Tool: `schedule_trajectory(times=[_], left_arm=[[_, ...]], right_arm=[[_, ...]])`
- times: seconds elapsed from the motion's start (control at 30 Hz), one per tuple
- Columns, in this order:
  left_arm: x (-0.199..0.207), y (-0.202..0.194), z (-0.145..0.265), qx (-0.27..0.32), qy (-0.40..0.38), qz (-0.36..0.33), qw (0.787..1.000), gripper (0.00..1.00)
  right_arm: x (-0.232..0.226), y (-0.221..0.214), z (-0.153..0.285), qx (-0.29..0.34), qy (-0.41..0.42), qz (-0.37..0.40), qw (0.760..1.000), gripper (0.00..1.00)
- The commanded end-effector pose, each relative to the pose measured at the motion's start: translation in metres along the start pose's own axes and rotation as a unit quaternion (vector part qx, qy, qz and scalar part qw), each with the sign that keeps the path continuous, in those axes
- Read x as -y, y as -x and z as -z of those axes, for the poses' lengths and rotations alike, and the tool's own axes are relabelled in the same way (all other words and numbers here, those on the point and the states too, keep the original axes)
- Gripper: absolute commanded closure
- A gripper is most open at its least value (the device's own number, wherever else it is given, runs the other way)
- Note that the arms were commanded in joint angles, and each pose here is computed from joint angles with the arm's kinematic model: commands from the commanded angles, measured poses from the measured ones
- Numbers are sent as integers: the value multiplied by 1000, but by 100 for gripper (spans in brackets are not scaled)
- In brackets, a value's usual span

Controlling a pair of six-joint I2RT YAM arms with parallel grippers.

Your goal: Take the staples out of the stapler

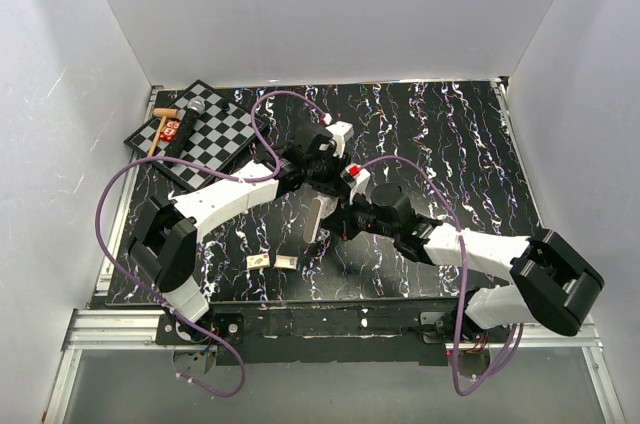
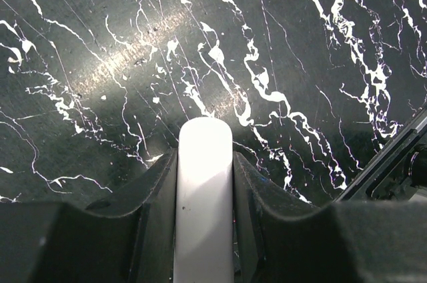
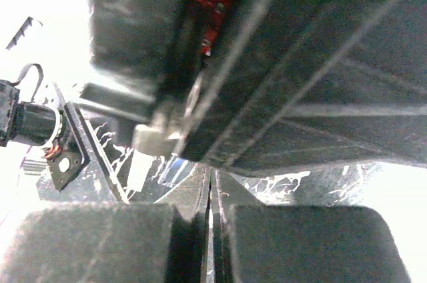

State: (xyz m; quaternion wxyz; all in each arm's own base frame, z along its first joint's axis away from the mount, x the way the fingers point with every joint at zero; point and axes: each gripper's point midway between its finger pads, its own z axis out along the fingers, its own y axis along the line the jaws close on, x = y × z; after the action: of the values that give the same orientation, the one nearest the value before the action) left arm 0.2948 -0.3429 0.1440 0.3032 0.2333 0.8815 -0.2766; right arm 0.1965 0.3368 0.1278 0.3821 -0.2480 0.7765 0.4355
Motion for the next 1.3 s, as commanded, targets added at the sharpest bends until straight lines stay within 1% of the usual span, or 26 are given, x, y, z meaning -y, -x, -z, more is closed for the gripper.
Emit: schedule_trajectory(times=[0.0,0.1,0.13,0.2,0.23,0.27,0.33,0.37,0.4,0.43,0.47,0.5,0.53,0.6,0.67,0.73,0.8,0.83,0.87,0.9,0.93,1.0,1.03,1.07,1.17,1.27], left_arm=[[20,42,23,67,-19,-24,997,100],[21,36,13,52,-26,-19,998,100],[23,34,12,50,-33,-13,998,100],[26,34,13,52,-40,-9,998,100],[25,34,13,53,-38,-9,998,100],[23,35,15,57,-33,-11,998,100],[19,32,13,55,-25,-13,998,100],[19,31,11,51,-26,-13,998,100],[20,31,12,50,-29,-13,998,100],[23,34,13,53,-33,-14,998,100],[24,35,15,55,-35,-15,998,100],[23,37,15,58,-32,-17,998,100],[22,37,15,59,-30,-19,998,100],[22,38,14,59,-28,-20,998,100],[22,39,13,57,-30,-21,998,100],[23,39,14,57,-30,-21,998,100],[23,41,17,63,-28,-21,997,100],[21,42,17,65,-25,-24,997,100],[18,39,15,62,-24,-22,998,100],[18,38,13,59,-24,-21,998,100],[18,39,14,59,-26,-16,998,100],[18,42,18,64,-25,-21,997,100],[19,44,22,69,-25,-24,997,100],[18,44,25,70,-23,-25,997,100],[20,44,31,72,-27,-27,997,100],[28,51,45,87,-40,-29,995,100]], right_arm=[[-1,8,-5,13,14,-1,1000,99],[-34,23,-5,24,52,28,998,99],[-28,24,-4,25,24,35,999,99],[6,16,-9,28,-25,16,999,99],[14,13,-11,18,-5,-14,1000,99],[-3,19,-10,8,45,-29,999,99],[-28,32,-3,31,45,16,998,99],[-29,32,-1,38,20,36,998,99],[-23,23,-1,36,11,35,999,99],[2,11,-5,26,-11,8,1000,99],[15,1,-10,9,0,-29,1000,99],[21,-3,-13,-10,22,-67,997,99],[15,4,-14,-2,36,-76,996,99],[-25,23,-9,16,46,-21,999,99],[-31,32,-5,23,19,29,999,99],[2,18,-11,19,-11,-5,1000,99],[4,10,-17,-9,23,-49,998,99],[-12,20,-16,8,39,-31,999,99],[-29,31,-13,24,42,9,999,99],[-41,40,-7,30,27,39,998,99],[-38,41,-6,28,6,51,998,99],[-7,27,-12,27,-27,31,999,99],[6,18,-13,9,-26,5,1000,99],[4,16,-12,3,-11,-10,1000,99],[-9,32,0,31,-19,30,999,99],[7,36,7,31,-66,51,996,99]])
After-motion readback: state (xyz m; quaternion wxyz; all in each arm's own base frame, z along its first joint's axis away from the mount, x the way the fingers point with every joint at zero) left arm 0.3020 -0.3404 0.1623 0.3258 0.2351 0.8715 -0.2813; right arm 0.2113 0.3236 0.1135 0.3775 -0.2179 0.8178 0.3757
